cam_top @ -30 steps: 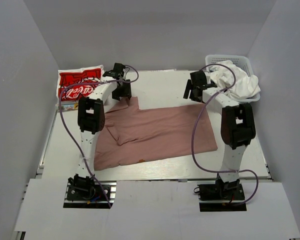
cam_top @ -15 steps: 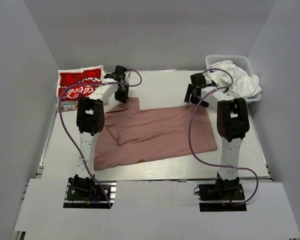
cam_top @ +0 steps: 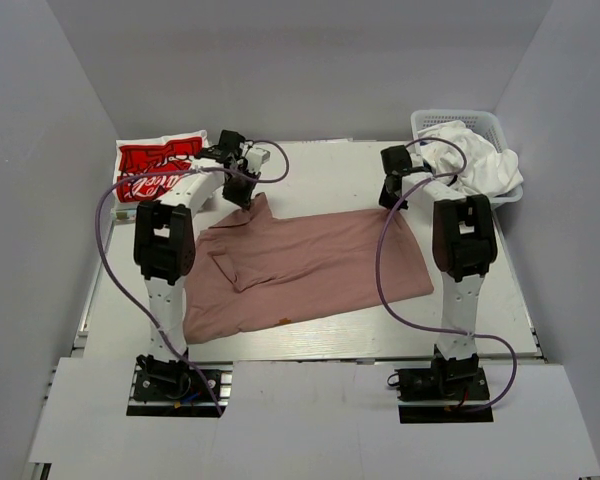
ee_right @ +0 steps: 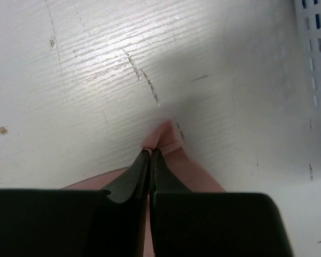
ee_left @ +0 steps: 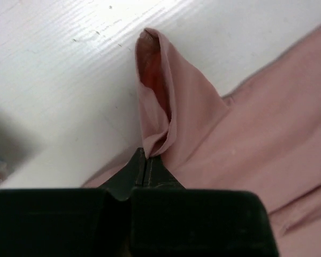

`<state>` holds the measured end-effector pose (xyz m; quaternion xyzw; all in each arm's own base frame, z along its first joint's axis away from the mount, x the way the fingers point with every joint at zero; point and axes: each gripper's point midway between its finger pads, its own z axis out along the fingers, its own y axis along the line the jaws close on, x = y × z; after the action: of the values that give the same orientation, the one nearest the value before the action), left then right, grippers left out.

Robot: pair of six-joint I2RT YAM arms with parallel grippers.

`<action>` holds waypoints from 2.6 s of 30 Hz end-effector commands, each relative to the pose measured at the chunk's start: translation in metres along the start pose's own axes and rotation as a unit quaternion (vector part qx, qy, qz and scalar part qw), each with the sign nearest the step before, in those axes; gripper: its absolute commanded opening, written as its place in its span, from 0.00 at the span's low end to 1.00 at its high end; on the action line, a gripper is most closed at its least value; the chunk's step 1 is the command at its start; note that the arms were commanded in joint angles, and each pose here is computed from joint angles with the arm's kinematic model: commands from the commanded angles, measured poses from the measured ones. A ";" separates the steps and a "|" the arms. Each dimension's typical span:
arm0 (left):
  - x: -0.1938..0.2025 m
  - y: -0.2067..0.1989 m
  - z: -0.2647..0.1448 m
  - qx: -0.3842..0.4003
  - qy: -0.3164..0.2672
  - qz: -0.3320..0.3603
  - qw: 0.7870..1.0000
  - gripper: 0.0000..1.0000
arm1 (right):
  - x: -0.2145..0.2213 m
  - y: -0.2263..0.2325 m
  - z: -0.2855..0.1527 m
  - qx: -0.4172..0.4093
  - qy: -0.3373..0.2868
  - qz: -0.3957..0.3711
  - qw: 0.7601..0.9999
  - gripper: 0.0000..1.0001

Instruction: Fold and stack the t-shirts

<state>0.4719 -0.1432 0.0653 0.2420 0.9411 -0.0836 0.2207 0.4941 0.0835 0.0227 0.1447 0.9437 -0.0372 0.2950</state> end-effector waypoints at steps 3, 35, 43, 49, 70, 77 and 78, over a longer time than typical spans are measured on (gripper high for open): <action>-0.012 -0.014 -0.048 0.016 -0.060 0.031 0.998 0.00 | -0.016 0.000 -0.029 -0.021 -0.035 0.002 0.999 0.00; 0.230 -0.159 -0.143 0.095 0.069 -0.308 0.944 0.99 | 0.081 -0.117 -0.130 0.035 -0.140 0.128 0.981 0.90; 0.189 -0.136 -0.156 0.053 -0.024 -0.298 0.953 0.99 | 0.038 -0.054 -0.179 -0.154 -0.201 0.033 0.967 0.90; 0.186 -0.123 -0.089 0.023 0.051 -0.354 0.934 0.99 | 0.066 -0.005 -0.130 -0.219 -0.081 -0.018 0.972 0.90; -0.133 -0.075 0.140 0.148 -0.140 -0.274 0.940 0.99 | 0.323 0.000 -0.218 -0.358 0.211 -0.227 0.881 0.90; -0.174 -0.091 0.177 0.228 -0.232 -0.349 0.879 0.99 | 0.351 0.036 -0.284 -0.518 0.209 -0.350 0.752 0.90; -0.178 -0.094 0.173 0.243 -0.245 -0.350 0.871 0.99 | 0.349 0.040 -0.283 -0.514 0.203 -0.356 0.753 0.90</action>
<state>0.6396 -0.3294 0.0534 -0.0442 0.8396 -0.3927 0.3728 0.0925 0.2374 0.0415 -0.3133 0.8794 0.3420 0.1075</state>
